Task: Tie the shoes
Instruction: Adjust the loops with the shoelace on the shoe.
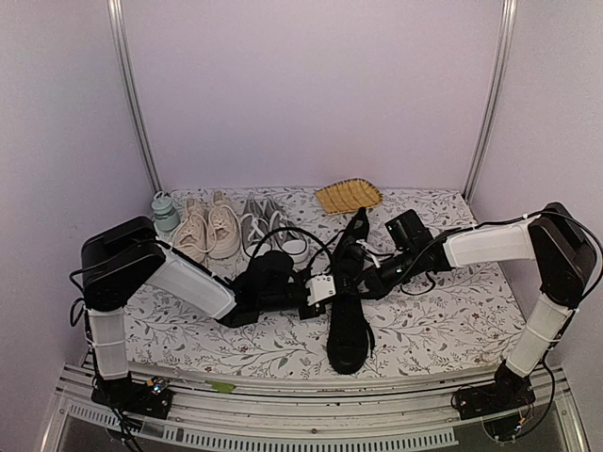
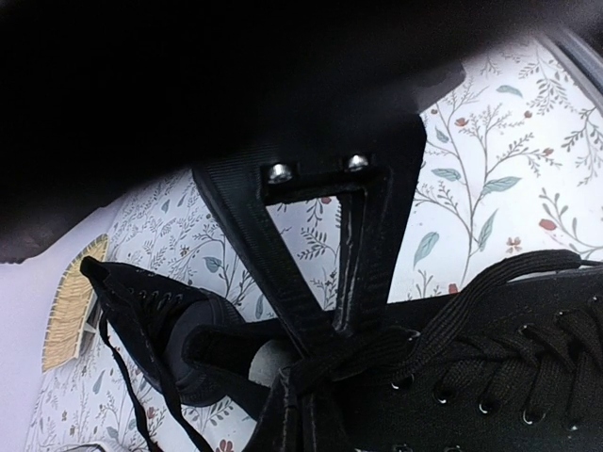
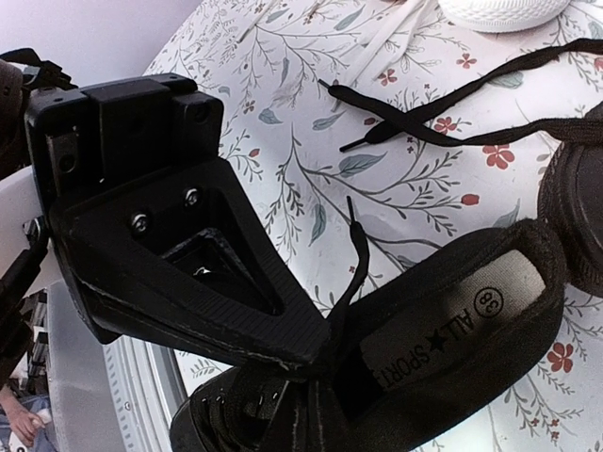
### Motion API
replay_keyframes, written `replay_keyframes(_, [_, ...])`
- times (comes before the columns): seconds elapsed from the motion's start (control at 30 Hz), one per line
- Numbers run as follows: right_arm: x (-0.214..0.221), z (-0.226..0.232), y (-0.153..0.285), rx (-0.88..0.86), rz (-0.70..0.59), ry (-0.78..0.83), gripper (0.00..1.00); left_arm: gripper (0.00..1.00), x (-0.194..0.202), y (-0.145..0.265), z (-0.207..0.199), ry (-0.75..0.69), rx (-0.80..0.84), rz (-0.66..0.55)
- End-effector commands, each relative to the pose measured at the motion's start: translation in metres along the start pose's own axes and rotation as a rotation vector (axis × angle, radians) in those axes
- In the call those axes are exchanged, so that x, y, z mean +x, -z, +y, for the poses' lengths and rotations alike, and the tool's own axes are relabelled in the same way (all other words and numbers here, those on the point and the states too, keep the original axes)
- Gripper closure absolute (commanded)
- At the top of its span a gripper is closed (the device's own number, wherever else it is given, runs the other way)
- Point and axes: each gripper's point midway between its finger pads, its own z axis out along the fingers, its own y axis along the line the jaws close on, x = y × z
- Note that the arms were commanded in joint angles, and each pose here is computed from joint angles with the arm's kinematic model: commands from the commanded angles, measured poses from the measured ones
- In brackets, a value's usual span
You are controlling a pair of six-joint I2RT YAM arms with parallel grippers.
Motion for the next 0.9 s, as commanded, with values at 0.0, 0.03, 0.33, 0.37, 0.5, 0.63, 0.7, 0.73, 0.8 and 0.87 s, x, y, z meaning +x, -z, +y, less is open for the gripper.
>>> replay_keyframes(0.0, [-0.018, 0.003, 0.006, 0.033, -0.038, 0.046, 0.99, 1.00, 0.000, 0.000, -0.001, 0.012, -0.004, -0.017])
replay_keyframes(0.03, [-0.018, 0.004, 0.007, 0.034, -0.037, 0.047, 0.99, 1.00, -0.001, 0.000, -0.001, 0.012, -0.006, -0.018])
replay_keyframes(0.33, [-0.018, 0.003, 0.019, 0.083, -0.046, 0.079, 1.00, 1.00, -0.001, 0.000, -0.001, 0.016, -0.007, -0.018])
replay_keyframes(0.37, [-0.018, 0.002, 0.020, 0.086, -0.049, 0.077, 1.00, 1.00, 0.000, 0.000, 0.000, 0.017, -0.008, -0.017])
replay_keyframes(0.5, [-0.016, 0.003, 0.020, 0.084, -0.044, 0.075, 1.00, 1.00, 0.001, 0.000, -0.001, 0.018, -0.010, -0.015])
replay_keyframes(0.63, [-0.011, 0.007, 0.016, 0.039, -0.035, 0.069, 1.00, 1.00, 0.001, 0.000, -0.001, 0.024, -0.009, -0.016])
replay_keyframes(0.7, [-0.009, 0.009, 0.013, 0.017, -0.030, 0.067, 0.99, 1.00, 0.000, 0.000, 0.000, 0.026, -0.013, -0.019])
replay_keyframes(0.73, [-0.008, 0.009, 0.012, 0.008, -0.026, 0.063, 0.99, 1.00, 0.000, 0.000, 0.000, 0.028, -0.013, -0.020])
replay_keyframes(0.8, [-0.006, 0.012, 0.010, -0.019, -0.015, 0.057, 0.98, 1.00, 0.000, 0.000, -0.001, 0.029, -0.013, -0.021])
replay_keyframes(0.87, [-0.004, 0.013, 0.007, -0.037, -0.004, 0.046, 0.97, 1.00, 0.001, 0.000, 0.000, 0.028, -0.014, -0.019])
